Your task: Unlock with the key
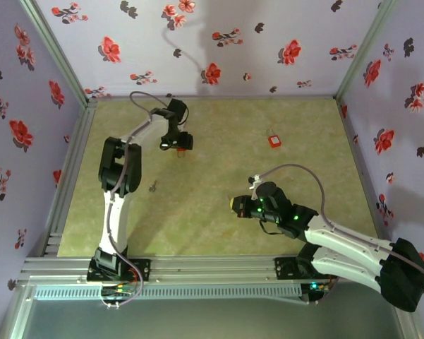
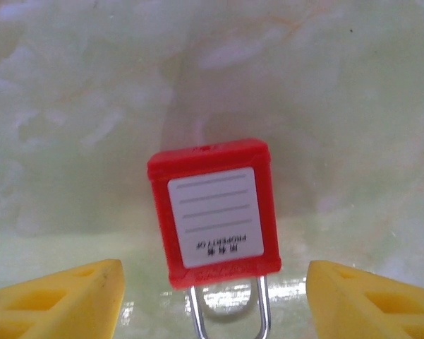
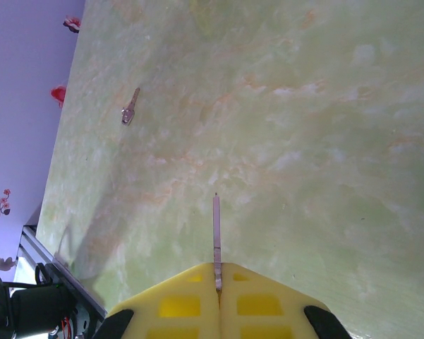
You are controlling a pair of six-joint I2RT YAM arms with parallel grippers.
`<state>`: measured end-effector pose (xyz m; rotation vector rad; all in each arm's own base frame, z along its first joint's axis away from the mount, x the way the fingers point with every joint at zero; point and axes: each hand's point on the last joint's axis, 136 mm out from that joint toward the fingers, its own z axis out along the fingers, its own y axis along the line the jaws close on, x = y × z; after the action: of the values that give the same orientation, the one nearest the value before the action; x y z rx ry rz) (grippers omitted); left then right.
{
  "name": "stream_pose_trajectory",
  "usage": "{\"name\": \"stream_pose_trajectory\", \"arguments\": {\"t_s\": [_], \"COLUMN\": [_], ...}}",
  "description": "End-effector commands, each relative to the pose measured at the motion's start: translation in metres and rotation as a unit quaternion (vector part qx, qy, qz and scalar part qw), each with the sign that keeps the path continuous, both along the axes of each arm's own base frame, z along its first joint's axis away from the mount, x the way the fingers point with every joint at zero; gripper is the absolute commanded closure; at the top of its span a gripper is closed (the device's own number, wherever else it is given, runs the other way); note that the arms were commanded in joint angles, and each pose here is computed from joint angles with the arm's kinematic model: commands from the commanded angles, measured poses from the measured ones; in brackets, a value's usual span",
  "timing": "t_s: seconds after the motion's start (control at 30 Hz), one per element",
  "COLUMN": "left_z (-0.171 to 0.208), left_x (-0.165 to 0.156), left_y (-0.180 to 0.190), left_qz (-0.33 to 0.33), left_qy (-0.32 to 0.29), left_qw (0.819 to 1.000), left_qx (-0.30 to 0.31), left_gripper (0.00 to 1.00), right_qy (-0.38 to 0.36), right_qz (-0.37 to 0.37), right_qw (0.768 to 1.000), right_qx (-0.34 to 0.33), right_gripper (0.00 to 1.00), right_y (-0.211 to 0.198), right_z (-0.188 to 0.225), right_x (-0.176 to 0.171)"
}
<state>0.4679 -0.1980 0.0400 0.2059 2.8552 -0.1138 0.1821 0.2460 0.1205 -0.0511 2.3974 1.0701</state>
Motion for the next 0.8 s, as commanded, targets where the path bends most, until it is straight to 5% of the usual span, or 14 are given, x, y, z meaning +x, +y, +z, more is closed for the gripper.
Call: {"name": "stream_pose_trajectory", "arguments": {"t_s": [0.0, 0.33, 0.77], "left_z": [-0.006, -0.017, -0.014], "left_x": [0.003, 0.02, 0.004], "left_y": [0.007, 0.004, -0.003], "left_qz": [-0.012, -0.025, -0.108], "left_qy": [0.005, -0.001, -0.018], "left_qw": [0.999, 0.998, 0.992], "left_qx": [0.036, 0.055, 0.054], "left_gripper": [0.32, 0.36, 0.67], "right_qy": [-0.009, -0.004, 0.007], "right_qz": [-0.001, 0.0, -0.02], "right_qw": [1.0, 1.0, 1.0], "right_qx": [0.013, 0.011, -0.021], "right_gripper": [1.0, 1.0, 1.0], "right_y": [0.005, 0.005, -0.026], "right_z": [0.012, 0.007, 0.013], "right_x": [0.003, 0.003, 0.003]}}
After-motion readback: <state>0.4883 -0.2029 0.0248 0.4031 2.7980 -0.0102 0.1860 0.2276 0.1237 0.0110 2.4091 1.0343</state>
